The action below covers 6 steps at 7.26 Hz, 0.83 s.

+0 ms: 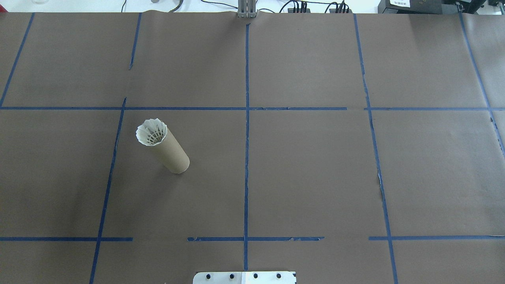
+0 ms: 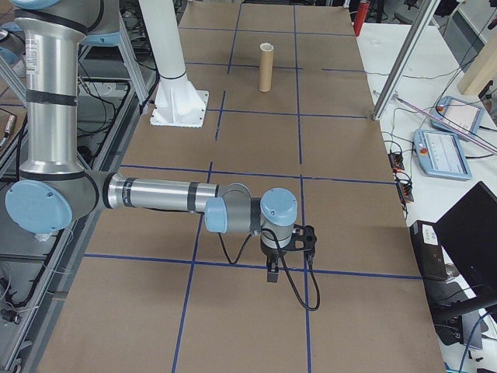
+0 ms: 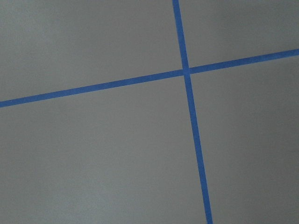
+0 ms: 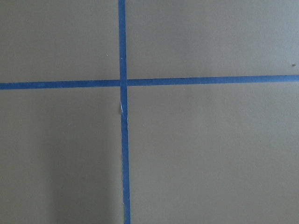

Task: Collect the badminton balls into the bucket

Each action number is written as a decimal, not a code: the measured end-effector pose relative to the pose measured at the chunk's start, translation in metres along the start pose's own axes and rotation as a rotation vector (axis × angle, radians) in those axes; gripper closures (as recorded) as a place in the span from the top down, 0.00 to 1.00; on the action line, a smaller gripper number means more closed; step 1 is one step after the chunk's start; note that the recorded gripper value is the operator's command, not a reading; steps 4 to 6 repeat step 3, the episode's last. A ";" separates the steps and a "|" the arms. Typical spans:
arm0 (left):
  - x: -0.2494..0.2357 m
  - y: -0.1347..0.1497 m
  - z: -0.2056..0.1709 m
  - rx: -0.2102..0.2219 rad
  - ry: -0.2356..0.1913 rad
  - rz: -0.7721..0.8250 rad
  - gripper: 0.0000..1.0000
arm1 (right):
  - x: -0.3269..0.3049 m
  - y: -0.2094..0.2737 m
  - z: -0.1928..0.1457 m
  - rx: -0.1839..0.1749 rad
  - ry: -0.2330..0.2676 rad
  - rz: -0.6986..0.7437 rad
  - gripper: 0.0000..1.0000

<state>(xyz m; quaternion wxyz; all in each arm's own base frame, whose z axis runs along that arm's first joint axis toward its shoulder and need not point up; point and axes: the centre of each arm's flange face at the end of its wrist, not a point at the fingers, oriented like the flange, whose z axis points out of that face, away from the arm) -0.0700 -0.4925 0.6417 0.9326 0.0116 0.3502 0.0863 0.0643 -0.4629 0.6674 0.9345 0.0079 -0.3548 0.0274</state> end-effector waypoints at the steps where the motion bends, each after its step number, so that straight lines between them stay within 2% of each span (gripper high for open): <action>1: 0.000 0.000 0.000 -0.002 0.000 -0.001 1.00 | 0.000 0.000 0.000 0.000 0.000 0.000 1.00; 6: 0.000 0.000 0.001 -0.002 0.002 0.001 1.00 | 0.000 0.000 0.000 -0.001 0.000 0.001 1.00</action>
